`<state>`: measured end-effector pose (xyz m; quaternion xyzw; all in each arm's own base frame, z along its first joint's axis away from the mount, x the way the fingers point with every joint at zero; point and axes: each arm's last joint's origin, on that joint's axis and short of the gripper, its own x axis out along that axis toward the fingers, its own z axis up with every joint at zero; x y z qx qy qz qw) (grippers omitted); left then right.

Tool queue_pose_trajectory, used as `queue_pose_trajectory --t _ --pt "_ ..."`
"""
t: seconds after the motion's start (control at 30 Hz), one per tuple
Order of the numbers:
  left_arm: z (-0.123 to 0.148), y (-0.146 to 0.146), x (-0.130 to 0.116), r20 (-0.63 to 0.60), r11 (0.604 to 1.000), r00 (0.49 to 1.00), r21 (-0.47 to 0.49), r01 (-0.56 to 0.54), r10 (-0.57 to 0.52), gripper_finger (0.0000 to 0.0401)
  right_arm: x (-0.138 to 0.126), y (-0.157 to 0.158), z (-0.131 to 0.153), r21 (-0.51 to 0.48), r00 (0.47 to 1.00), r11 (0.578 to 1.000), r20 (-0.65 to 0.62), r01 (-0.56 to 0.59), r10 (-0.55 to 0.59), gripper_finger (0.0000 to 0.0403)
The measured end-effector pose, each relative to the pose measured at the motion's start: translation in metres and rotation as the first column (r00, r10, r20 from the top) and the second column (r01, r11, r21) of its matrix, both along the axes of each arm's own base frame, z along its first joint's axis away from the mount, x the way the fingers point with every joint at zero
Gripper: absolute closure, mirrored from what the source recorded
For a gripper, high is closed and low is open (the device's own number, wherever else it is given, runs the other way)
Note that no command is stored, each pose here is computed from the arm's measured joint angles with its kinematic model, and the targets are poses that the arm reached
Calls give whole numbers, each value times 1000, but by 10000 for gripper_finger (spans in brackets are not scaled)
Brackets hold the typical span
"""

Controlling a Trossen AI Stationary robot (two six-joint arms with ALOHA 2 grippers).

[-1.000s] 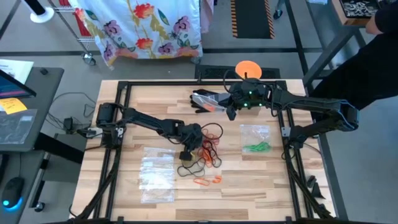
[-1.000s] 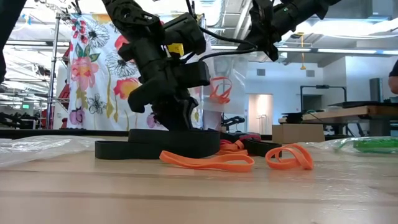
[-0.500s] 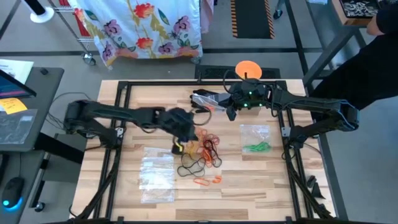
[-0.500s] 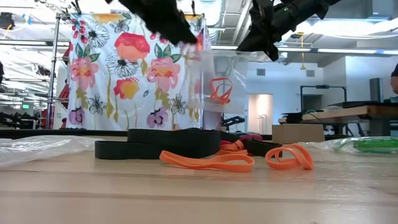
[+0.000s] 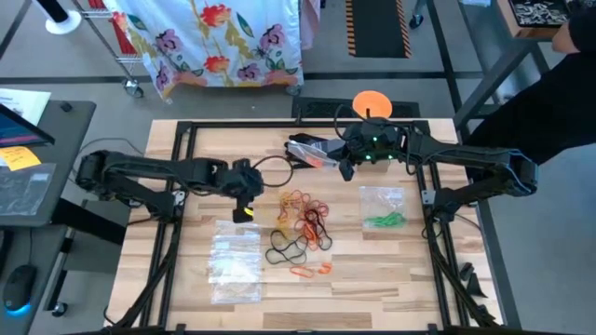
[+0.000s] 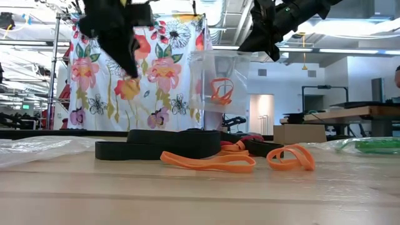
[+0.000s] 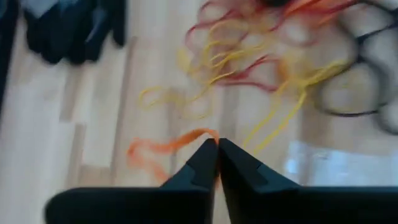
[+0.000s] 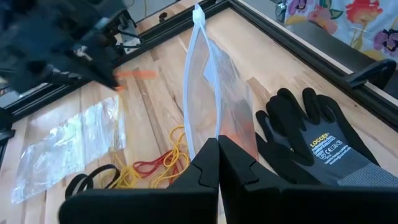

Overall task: Sort rubber bands
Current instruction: Put the orange rubber band into the transparent zip bag

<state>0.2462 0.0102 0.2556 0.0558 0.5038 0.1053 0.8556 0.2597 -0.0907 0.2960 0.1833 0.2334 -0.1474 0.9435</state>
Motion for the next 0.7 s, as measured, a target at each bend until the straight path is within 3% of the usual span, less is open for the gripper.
queue_pose_trajectory --t 0.23,0.43,0.57,0.7 --pt "-14 4 2 -50 990 995 118 -78 85 290 0 0 0 -2 1000 1000 2 -1 1 403" --pt "-36 10 11 -151 987 987 155 -35 59 279 -1 0 -1 2 1000 1000 -12 -1 1 403" --pt "-71 16 11 -193 996 981 91 0 18 283 -1 0 -2 -1 1000 1000 -22 -5 5 403" --pt "-96 29 4 -165 998 985 -3 -56 55 285 -1 0 -2 -12 1000 1000 -26 -15 15 403"
